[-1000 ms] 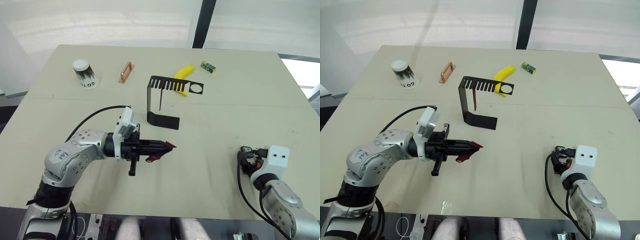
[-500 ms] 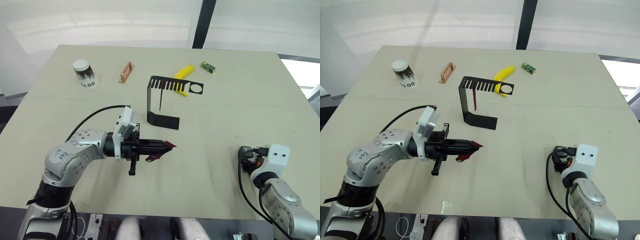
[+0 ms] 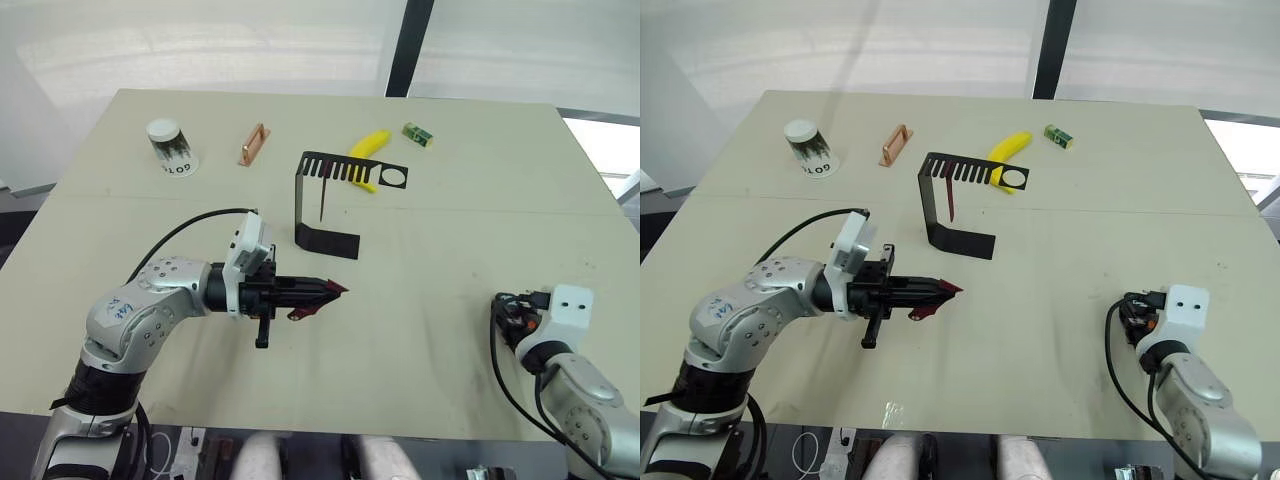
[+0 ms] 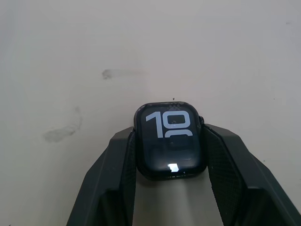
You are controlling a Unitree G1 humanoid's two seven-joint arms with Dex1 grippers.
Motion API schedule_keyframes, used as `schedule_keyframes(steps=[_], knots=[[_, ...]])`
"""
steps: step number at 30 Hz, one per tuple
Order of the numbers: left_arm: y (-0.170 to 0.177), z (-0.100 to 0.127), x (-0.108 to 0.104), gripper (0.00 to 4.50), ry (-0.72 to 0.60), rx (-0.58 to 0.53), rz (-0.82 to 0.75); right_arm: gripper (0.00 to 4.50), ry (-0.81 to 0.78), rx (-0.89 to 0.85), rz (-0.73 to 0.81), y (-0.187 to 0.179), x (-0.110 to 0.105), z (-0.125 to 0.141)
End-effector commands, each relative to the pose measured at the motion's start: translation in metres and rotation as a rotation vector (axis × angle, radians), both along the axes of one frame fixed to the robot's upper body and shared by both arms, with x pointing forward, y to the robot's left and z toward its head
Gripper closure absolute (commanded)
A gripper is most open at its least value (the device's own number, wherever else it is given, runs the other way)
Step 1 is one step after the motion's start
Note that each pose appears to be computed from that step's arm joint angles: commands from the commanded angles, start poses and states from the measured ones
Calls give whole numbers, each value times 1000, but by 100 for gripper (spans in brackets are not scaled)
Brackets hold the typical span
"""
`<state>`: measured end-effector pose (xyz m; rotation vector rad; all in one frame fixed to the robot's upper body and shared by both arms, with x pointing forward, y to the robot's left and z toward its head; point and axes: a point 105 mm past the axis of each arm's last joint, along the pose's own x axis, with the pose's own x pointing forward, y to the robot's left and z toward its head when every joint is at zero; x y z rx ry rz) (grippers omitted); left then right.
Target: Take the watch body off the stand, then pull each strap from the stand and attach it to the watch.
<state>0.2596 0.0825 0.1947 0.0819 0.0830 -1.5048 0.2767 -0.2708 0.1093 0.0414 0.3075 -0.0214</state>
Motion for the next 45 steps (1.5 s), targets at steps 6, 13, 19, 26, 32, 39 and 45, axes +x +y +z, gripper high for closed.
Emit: schedule_keyframes(steps=[6,13,19,26,32,39,45], knots=[[20,-11,17,450,-325,272,-34,289,178,209,690,87,-1,41],[24,-15,16,450,-444,346,-76,289,330,356,904,132,0,40],[20,-22,14,450,-509,377,-90,289,426,417,991,161,4,34],[16,-26,18,450,-535,404,-75,289,452,457,1011,176,11,38],[4,-24,26,450,-573,404,-40,289,471,458,1001,181,17,40],[-1,-20,33,450,-624,411,-19,289,490,461,999,186,19,39],[-4,-19,34,450,-622,405,-18,289,491,483,998,188,23,42]])
